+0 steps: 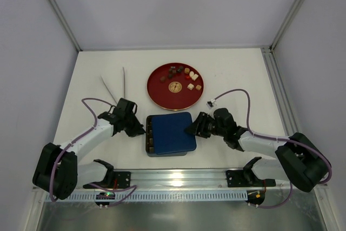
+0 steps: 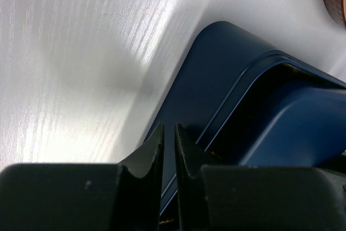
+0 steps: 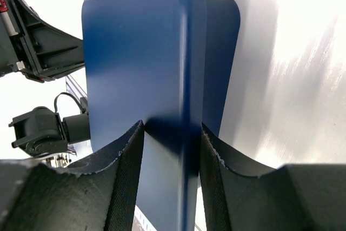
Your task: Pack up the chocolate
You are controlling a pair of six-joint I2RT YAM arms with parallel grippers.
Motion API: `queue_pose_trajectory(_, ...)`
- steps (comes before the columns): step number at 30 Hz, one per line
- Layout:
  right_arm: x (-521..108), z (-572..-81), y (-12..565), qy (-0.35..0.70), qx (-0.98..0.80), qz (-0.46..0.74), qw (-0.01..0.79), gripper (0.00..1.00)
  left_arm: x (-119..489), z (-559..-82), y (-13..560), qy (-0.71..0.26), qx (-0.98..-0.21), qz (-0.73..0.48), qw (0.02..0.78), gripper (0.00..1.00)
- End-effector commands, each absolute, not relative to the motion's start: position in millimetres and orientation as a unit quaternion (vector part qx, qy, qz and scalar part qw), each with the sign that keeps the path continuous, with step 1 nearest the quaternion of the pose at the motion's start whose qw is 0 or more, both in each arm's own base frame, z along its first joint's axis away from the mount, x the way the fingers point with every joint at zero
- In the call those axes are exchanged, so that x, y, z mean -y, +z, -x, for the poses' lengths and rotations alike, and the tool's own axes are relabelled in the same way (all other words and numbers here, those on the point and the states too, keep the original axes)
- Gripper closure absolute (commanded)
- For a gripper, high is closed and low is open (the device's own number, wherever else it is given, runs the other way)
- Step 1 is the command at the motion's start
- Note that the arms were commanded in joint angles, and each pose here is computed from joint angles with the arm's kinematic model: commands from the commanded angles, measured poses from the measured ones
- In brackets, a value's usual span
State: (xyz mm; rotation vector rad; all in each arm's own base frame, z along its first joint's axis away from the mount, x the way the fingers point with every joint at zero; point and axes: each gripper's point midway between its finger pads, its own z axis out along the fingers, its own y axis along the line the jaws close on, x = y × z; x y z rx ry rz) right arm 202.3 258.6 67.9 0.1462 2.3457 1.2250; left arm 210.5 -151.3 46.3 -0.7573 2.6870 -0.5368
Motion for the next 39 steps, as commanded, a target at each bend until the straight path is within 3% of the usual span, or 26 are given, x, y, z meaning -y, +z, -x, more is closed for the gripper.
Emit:
queue_pose_trajectory(1, -263.4, -217.8, 78.8, 0.451, -0.849, -0.049, 0.272, 0.55, 161.0, -221.0, 58.0, -0.208, -0.932, 0.25, 0.16, 0.88)
queue_pose_trajectory(39, -275.8, -230.0, 79.8, 0.421, -0.858, -0.072, 0.286, 0.55, 176.3, -213.4, 56.0, -0.223, -0.933, 0.241, 0.148, 0.9)
